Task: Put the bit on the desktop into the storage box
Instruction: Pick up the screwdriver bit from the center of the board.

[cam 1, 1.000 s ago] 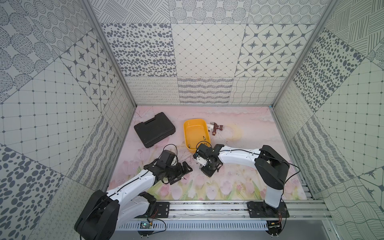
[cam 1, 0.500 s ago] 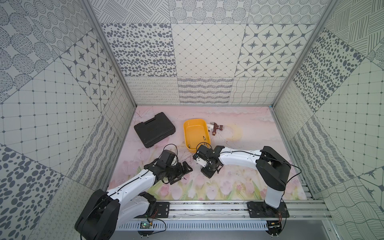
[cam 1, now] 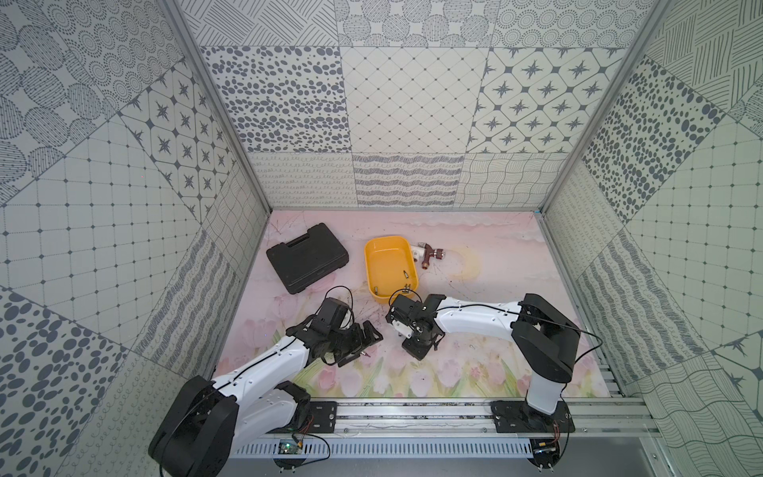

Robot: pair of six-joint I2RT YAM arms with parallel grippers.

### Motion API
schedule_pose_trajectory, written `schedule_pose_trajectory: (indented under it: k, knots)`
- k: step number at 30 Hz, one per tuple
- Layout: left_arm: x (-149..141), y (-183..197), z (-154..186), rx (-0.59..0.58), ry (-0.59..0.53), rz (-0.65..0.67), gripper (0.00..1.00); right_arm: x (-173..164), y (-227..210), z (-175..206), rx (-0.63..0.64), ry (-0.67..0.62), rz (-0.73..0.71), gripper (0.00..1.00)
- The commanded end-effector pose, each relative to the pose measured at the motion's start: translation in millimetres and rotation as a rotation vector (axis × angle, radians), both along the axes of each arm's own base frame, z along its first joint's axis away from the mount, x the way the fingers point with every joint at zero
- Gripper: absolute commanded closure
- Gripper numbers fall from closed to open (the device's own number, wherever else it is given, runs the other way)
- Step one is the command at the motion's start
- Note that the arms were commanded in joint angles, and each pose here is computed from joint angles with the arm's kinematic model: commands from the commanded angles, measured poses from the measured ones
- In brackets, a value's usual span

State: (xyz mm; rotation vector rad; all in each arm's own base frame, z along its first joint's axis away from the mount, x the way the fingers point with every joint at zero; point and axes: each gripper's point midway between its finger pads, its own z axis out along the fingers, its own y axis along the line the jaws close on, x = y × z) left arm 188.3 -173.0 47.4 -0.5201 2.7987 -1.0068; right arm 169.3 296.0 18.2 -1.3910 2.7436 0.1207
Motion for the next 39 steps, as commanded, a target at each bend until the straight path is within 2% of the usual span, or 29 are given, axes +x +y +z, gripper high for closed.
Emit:
schedule_pose_trajectory:
  k: [1, 25, 39]
  knots:
    - [-11.8, 14.0, -13.5, 0.084, 0.053, 0.002, 0.01, -6.0, -8.7, 1.9, -0.033, 0.003, -0.004, 0.72]
    - [-11.3, 16.5, -10.7, 0.097, 0.038, 0.000, 0.01, 8.0, 21.6, 10.4, 0.004, -0.039, 0.035, 0.72]
    - [-10.7, 16.5, -10.5, 0.101, 0.038, -0.002, 0.01, 8.5, 30.4, -2.2, 0.003, -0.022, 0.048, 0.77]
